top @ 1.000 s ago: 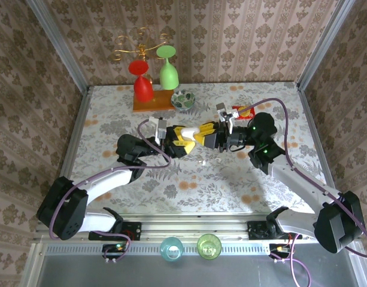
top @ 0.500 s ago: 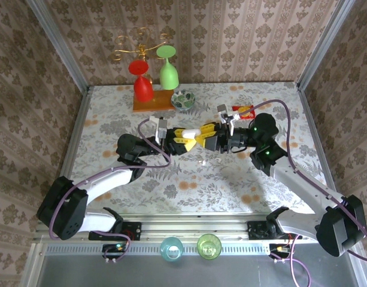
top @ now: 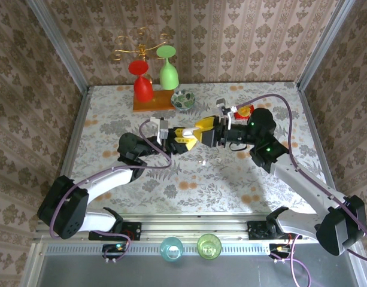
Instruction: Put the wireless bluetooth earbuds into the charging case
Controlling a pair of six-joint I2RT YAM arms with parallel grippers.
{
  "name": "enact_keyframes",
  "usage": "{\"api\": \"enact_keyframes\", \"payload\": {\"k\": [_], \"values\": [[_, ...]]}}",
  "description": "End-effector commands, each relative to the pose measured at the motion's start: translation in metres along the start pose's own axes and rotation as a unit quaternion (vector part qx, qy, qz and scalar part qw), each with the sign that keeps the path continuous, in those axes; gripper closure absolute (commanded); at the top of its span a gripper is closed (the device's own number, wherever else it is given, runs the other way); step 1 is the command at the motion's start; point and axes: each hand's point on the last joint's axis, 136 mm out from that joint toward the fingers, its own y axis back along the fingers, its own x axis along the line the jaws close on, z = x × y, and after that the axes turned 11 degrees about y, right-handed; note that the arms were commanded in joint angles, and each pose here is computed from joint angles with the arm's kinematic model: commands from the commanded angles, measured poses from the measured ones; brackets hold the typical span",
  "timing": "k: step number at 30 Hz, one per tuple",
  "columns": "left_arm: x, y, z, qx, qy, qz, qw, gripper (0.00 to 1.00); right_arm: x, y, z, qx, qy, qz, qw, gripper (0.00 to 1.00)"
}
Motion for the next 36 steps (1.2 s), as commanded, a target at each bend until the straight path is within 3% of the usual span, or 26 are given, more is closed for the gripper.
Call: {"api": "enact_keyframes", "payload": {"k": [1, 10, 14, 19, 23, 28, 32, 36], "values": [[-0.032, -0.002, 0.004, 0.004, -0.059, -0.064, 0.996, 0.97, -0.041, 0.0, -0.003, 0.007, -0.023, -0.096, 0.995, 0.49], [-0.024, 0.002, 0.001, 0.004, -0.068, -0.049, 0.996, 0.96, -0.047, -0.003, 0.002, 0.008, -0.024, -0.104, 0.994, 0.34], [-0.003, 0.008, -0.004, 0.008, -0.077, 0.006, 0.997, 0.96, -0.038, -0.002, 0.008, 0.002, -0.015, -0.088, 0.996, 0.22], [0.027, 0.018, -0.031, 0.072, -0.118, 0.089, 0.986, 0.96, -0.026, 0.008, 0.017, -0.016, -0.001, -0.09, 0.996, 0.12], [0.044, 0.03, -0.051, 0.118, -0.138, 0.133, 0.974, 0.96, -0.04, 0.025, 0.013, -0.021, -0.014, -0.157, 0.987, 0.11], [0.06, 0.047, -0.058, 0.123, -0.138, 0.169, 0.968, 0.96, -0.097, 0.062, -0.02, -0.02, -0.113, -0.278, 0.954, 0.14], [0.062, 0.054, -0.066, 0.134, -0.135, 0.176, 0.966, 0.95, -0.136, 0.086, -0.076, 0.053, -0.191, -0.369, 0.908, 0.19], [0.064, 0.06, -0.074, 0.142, -0.135, 0.188, 0.962, 0.95, -0.152, 0.094, -0.131, 0.141, -0.264, -0.409, 0.862, 0.27]]}}
